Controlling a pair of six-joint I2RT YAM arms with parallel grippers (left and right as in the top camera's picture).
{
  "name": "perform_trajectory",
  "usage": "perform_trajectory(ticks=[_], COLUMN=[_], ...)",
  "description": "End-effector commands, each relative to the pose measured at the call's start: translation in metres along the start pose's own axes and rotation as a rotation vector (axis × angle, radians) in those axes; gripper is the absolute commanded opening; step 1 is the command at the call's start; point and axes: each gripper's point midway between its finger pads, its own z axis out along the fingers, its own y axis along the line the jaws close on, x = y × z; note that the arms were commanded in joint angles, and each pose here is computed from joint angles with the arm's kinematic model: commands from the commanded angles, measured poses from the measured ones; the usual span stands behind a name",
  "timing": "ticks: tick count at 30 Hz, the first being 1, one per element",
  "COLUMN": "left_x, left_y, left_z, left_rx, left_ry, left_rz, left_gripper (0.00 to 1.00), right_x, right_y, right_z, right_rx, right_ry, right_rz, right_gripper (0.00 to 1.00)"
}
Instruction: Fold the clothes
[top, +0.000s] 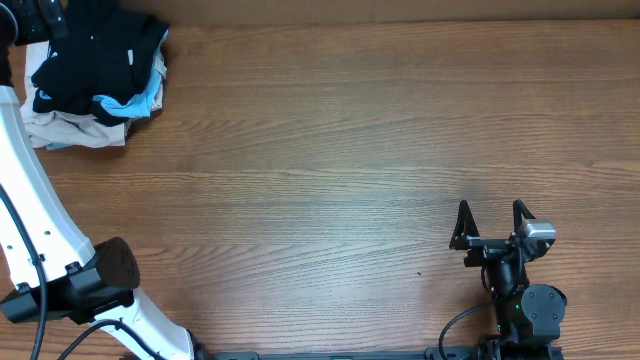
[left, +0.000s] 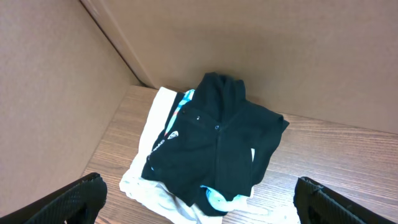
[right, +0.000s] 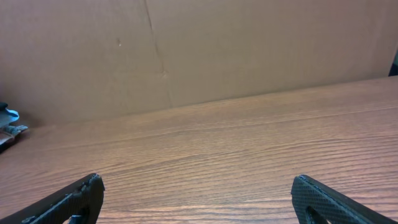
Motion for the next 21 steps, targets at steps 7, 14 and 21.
perform_trajectory(ticks=[7,14,21], left_x=[-0.0002,-0.0002,0.0017], left_y=[-0.0073,-0.0073,-0.0098], left_z=[0.0004,0.0004,0.0048], left_rx=[0.015,0.015,0.02], left_ry=[0.0,0.0,0.009], left_rz=[-0.007,-0.007,-0.004], left_gripper=[1.0,1.0,1.0], right_x=[0.0009,0.0009,0.0009], right_y=[-0.001,-0.001,-0.001], right_z=[0.0,0.0,0.0], right_rx=[0.007,0.007,0.007], right_ry=[-0.008,-0.008,-0.008], right_rz=[-0.001,-0.001,-0.001], right_gripper=[1.0,1.0,1.0])
